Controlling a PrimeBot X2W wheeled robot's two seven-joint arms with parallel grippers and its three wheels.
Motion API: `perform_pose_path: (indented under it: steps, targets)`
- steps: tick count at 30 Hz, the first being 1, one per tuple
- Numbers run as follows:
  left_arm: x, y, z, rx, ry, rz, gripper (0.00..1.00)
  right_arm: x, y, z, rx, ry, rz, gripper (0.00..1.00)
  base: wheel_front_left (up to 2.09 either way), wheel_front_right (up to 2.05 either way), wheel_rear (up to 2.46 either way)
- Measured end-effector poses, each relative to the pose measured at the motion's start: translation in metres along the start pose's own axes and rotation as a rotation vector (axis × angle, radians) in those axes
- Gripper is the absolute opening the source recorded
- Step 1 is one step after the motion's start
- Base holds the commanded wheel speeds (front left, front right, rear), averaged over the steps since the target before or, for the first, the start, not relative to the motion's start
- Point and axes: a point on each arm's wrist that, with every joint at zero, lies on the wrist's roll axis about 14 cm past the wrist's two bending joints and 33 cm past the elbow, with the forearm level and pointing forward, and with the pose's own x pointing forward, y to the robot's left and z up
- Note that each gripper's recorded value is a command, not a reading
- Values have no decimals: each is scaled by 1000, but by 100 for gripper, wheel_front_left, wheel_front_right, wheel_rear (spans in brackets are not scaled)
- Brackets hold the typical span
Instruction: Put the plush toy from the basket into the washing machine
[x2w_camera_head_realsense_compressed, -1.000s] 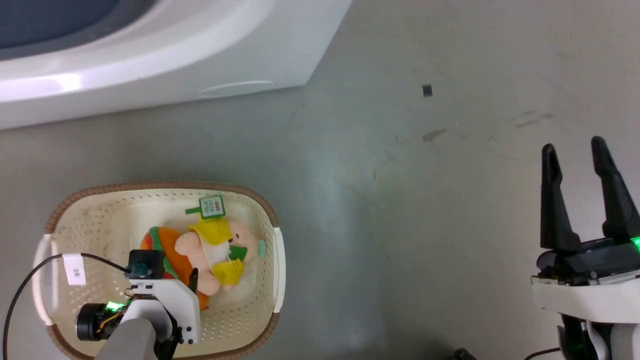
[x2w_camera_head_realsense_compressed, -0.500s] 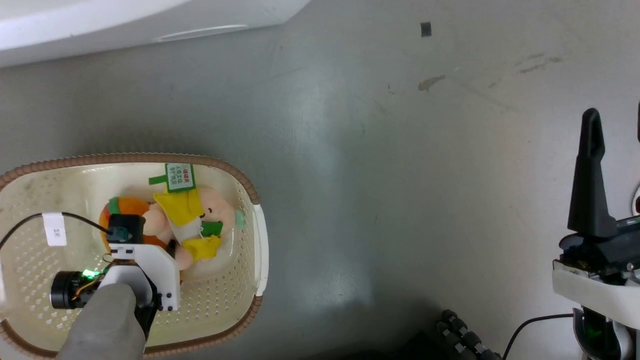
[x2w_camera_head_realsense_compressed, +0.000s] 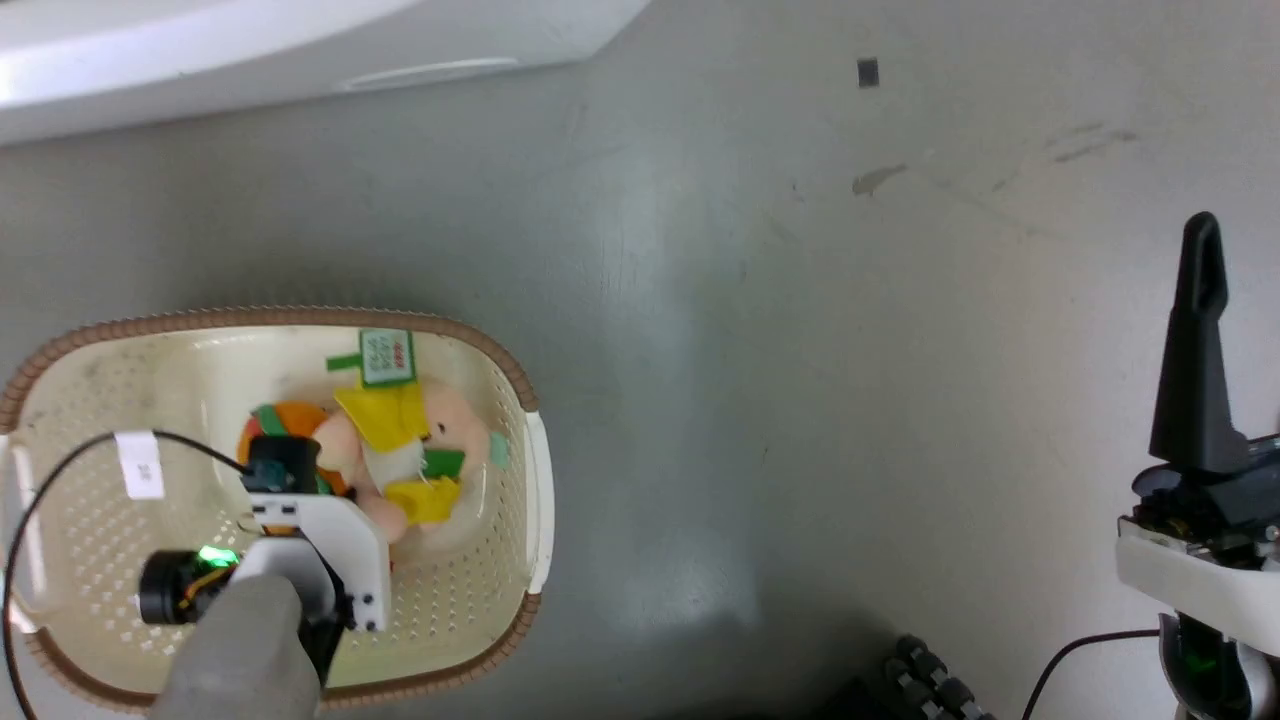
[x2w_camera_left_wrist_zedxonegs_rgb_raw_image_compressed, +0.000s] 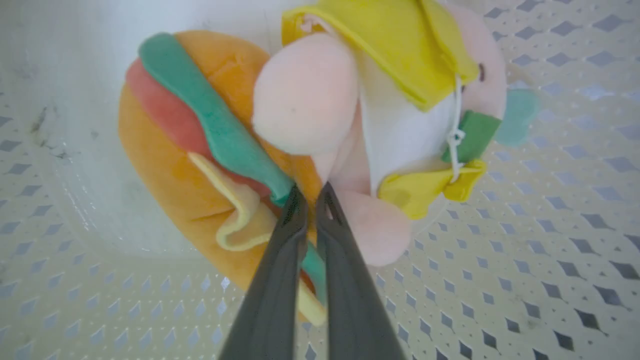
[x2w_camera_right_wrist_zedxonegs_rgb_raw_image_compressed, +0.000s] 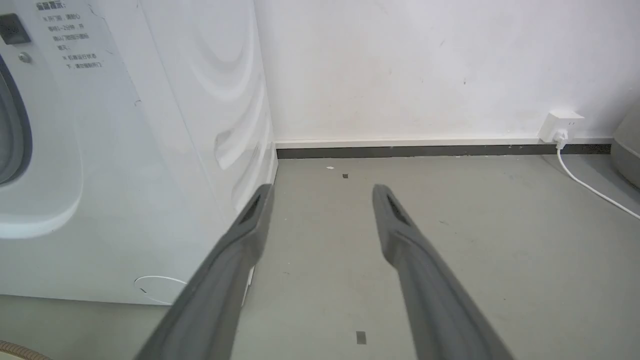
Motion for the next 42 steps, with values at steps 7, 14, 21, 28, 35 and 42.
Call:
perform_pose_path:
  steps: [7,14,21,28,35,42]
  targets:
    - [-34,-9,3,-8,-79,-7,0,-6,5,27,16,-55,15,100,0,0,0]
    - [-77,-22,12,7,-195,-10,0,-24,11,57,37,-104,30,100,0,0,0]
    - [-121,-27,26,10,-337,-2,0,-47,18,78,53,-135,51,100,0,0,0]
    - [-172,-31,54,-26,-566,8,0,-69,23,92,79,-162,69,100,0,0,0]
    - [-221,-26,64,-60,-753,46,0,-80,36,109,101,-208,111,100,0,0,0]
    - [-273,-20,77,-82,-945,80,0,-92,46,122,114,-241,148,100,0,0,0]
